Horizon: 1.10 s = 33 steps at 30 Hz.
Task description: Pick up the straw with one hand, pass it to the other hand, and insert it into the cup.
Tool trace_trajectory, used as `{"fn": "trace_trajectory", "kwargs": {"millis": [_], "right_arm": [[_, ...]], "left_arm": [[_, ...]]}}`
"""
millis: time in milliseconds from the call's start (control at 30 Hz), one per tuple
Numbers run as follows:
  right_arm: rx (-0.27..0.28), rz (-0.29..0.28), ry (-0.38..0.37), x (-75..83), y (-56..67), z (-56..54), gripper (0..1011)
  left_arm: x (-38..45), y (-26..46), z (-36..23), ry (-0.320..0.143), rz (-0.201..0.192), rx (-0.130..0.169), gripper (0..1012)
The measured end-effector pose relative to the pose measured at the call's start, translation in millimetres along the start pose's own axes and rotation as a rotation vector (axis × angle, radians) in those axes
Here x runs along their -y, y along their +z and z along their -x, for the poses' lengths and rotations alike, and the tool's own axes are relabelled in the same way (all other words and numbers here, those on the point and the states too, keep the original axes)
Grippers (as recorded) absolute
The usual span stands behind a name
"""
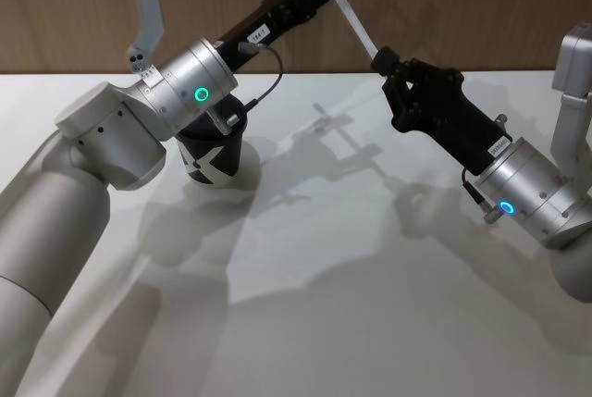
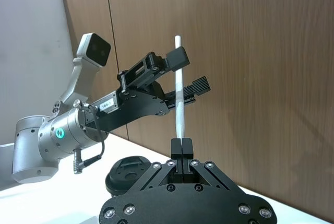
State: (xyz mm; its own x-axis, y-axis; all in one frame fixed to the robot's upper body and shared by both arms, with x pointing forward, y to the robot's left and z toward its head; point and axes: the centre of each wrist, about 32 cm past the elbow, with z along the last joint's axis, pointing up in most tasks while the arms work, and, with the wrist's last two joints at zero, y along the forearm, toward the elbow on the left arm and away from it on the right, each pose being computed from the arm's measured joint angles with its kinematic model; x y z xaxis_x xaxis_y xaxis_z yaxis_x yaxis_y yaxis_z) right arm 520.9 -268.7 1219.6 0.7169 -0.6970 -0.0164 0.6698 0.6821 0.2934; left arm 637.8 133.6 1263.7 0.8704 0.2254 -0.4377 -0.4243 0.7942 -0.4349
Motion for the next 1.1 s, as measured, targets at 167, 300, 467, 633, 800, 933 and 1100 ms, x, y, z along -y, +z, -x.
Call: {"fn": "trace_trajectory", "kwargs": {"millis": [167, 300, 467, 633, 800, 933, 1100], "right_arm": [[0.000, 0.000, 0.000, 0.0, 0.0, 0.0, 6], [0.000, 0.000, 0.000, 0.0, 0.0, 0.0, 7], [0.000, 0.000, 0.000, 0.0, 0.0, 0.0, 6], [0.000, 0.000, 0.000, 0.0, 0.0, 0.0, 6], [0.000, 0.000, 0.000, 0.0, 0.0, 0.0, 6], [0.000, 0.000, 0.000, 0.0, 0.0, 0.0, 6], [0.000, 0.000, 0.000, 0.0, 0.0, 0.1, 6]], "left_arm": [[1.3, -0.6, -0.1, 0.002, -0.001, 0.001, 808], [1.2, -0.8, -0.2, 0.009, -0.001, 0.004, 700], [-0.4, -0.4, -0.1, 0.023, 0.003, 0.011, 512], [-3.5, 0.3, 0.0, 0.040, 0.005, 0.017, 364], [-6.2, 1.8, 0.8, 0.059, 0.005, 0.023, 189], [-7.9, 2.7, 1.6, 0.071, 0.004, 0.027, 117], [-9.7, 4.1, 2.5, 0.083, 0.003, 0.030, 94]]}}
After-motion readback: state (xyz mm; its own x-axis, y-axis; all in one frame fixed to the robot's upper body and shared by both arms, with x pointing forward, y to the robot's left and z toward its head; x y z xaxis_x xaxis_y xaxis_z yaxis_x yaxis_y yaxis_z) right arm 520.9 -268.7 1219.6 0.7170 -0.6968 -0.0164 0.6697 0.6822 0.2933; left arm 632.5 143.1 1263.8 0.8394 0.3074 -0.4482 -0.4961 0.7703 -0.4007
